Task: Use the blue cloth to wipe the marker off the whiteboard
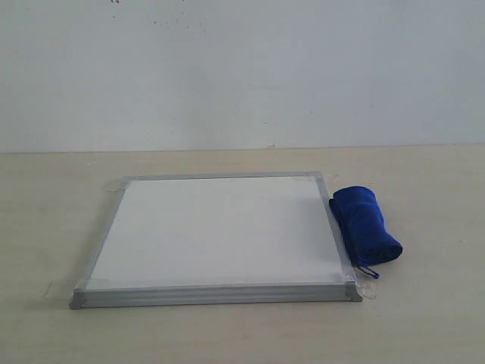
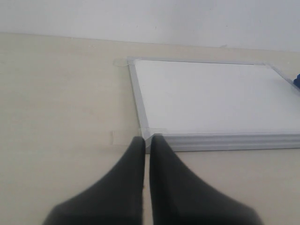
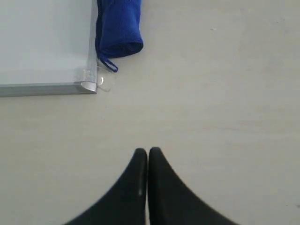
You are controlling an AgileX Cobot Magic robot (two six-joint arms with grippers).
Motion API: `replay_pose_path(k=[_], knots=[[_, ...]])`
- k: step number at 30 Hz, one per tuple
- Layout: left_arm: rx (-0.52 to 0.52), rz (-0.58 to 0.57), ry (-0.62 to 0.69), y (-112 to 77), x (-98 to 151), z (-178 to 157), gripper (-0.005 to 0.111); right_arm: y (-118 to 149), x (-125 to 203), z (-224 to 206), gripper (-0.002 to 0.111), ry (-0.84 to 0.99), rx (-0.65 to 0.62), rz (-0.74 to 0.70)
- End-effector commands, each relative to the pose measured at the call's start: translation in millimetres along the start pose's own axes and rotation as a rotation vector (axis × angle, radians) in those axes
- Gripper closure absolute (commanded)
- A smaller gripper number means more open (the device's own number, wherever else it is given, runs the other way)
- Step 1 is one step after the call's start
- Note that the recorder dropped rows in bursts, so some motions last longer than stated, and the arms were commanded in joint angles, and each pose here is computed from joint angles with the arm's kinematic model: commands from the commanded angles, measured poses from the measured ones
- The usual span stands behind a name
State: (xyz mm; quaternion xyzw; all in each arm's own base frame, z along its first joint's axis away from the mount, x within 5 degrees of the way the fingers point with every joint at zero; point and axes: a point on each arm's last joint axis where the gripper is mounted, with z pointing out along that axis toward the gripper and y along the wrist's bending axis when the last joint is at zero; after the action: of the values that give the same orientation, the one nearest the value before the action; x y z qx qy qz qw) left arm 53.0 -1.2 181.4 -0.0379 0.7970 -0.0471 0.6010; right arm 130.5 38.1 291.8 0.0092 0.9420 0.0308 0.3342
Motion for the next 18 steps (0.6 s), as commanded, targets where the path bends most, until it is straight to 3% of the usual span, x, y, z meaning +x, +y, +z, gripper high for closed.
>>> replay_pose_path(k=[1, 4, 8, 18], knots=[[-0.004, -0.003, -0.006, 0.4, 0.5, 0.3, 0.103, -0.8, 0.2, -0.8, 0.108, -0.004, 0.006, -0.014], [-0.004, -0.003, -0.006, 0.4, 0.5, 0.3, 0.103, 2.3, -0.8, 3.3, 0.108, -0.051, -0.030, -0.016], [-0.004, -0.003, -0.006, 0.4, 0.5, 0.3, 0.103, 4.1, 2.5, 6.6, 0.108, -0.246, -0.147, 0.008], [-0.004, -0.003, -0.006, 0.4, 0.5, 0.3, 0.103, -31.0, 67.6, -20.7, 0.108, -0.723, -0.211, 0.132]])
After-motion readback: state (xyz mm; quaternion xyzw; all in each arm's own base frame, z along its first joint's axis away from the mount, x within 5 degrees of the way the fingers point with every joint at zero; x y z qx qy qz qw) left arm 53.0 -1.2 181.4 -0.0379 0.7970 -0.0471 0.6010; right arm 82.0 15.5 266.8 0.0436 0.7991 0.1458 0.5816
